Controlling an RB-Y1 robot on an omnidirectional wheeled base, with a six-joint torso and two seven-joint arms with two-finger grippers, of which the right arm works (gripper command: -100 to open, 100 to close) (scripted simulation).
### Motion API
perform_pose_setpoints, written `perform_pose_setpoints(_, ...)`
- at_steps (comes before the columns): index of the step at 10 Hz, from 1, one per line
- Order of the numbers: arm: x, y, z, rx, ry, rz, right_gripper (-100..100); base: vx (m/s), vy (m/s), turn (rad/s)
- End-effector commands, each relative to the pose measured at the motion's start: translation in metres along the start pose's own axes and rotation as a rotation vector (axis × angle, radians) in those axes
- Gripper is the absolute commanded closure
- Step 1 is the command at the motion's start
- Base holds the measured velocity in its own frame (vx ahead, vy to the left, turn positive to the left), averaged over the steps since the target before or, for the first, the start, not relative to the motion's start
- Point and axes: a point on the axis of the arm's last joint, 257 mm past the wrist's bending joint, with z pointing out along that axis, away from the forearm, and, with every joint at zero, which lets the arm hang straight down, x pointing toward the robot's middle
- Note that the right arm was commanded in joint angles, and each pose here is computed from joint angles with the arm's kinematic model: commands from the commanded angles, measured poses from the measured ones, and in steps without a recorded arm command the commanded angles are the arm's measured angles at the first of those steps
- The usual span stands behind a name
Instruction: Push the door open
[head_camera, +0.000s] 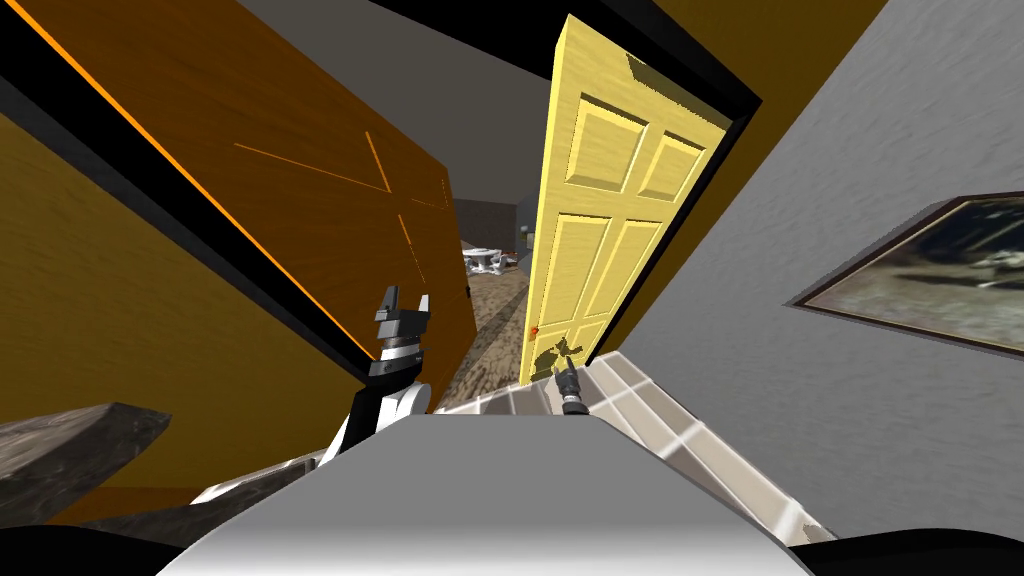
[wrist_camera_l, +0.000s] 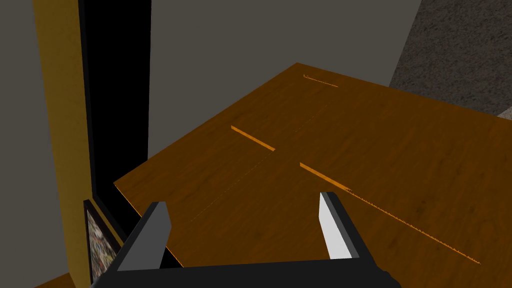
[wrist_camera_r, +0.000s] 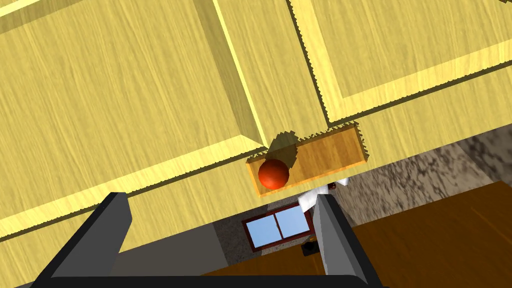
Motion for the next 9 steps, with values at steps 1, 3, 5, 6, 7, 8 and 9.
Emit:
perform_pose_setpoints(1, -0.005, 0.004, -0.0031, 0.003, -0.028, -0.044, -100, 0.059, -0.042, 0.076)
perform_pose_setpoints(3, -0.012, 0.007, -0.0056, 0.003, -0.063, -0.092, -100, 0.043, -0.034, 0.040)
perform_pose_setpoints(5, -0.019, 0.010, -0.0083, 0.003, -0.094, -0.133, -100, 0.033, -0.025, 0.037)
perform_pose_setpoints(6, -0.022, 0.013, -0.0106, 0.003, -0.113, -0.157, -100, 0.051, -0.037, 0.070)
perform_pose_setpoints(7, -0.024, 0.014, -0.0108, 0.003, -0.121, -0.167, -100, 0.034, -0.031, 0.024)
perform_pose_setpoints(8, -0.029, 0.017, -0.0134, 0.003, -0.146, -0.195, -100, 0.034, -0.027, 0.034)
perform_pose_setpoints(9, -0.033, 0.020, -0.0160, 0.003, -0.167, -0.219, -100, 0.045, -0.036, 0.070)
